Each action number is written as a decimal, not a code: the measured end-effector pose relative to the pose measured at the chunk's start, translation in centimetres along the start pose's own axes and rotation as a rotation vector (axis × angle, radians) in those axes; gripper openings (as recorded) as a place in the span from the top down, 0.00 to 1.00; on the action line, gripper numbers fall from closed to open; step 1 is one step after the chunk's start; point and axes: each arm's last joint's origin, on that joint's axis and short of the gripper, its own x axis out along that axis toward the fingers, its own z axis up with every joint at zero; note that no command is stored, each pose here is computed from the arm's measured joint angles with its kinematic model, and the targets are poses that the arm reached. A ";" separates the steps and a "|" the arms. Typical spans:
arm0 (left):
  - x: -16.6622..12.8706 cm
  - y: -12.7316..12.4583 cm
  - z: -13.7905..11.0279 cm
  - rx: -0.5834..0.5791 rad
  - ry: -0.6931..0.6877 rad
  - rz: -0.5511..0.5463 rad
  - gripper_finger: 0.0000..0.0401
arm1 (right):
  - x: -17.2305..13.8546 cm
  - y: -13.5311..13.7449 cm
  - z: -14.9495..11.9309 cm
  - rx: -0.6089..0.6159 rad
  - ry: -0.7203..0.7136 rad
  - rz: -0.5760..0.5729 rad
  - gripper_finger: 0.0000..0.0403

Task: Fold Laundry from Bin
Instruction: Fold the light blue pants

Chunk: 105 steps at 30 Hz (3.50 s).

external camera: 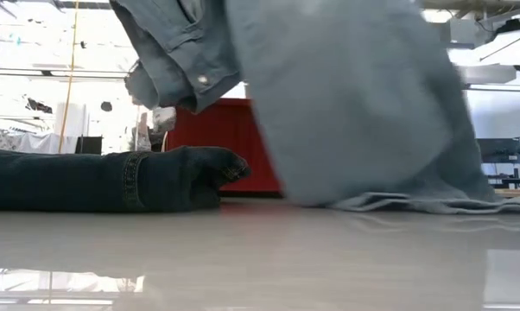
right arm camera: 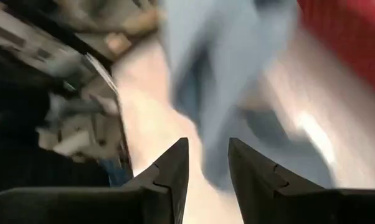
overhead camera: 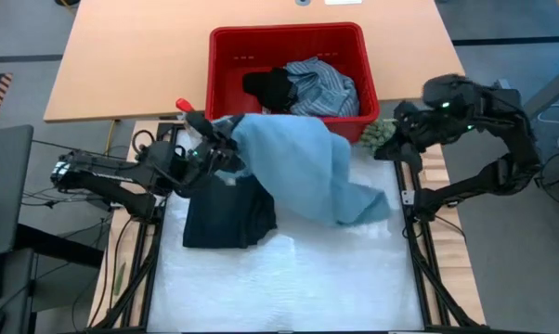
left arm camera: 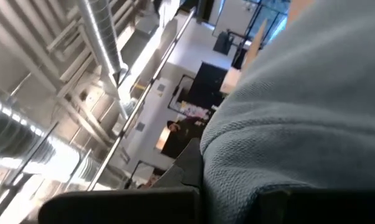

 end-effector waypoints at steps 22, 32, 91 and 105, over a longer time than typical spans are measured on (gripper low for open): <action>0.6 5.0 0.6 -0.006 0.071 0.075 1.00 | 12.0 -0.7 -7.0 -0.602 -0.392 -0.129 0.87; 0.3 5.0 0.8 -0.021 0.063 0.072 1.00 | 19.5 -7.9 -9.2 -0.512 -0.771 -0.260 0.96; 3.6 -3.0 -7.9 -0.449 0.038 -0.630 0.59 | 13.8 -1.2 8.3 -0.507 -1.195 1.192 0.95; 3.3 -6.8 -9.2 -0.504 -0.002 -0.420 0.56 | 11.8 -3.1 9.6 -0.251 -1.207 1.100 0.95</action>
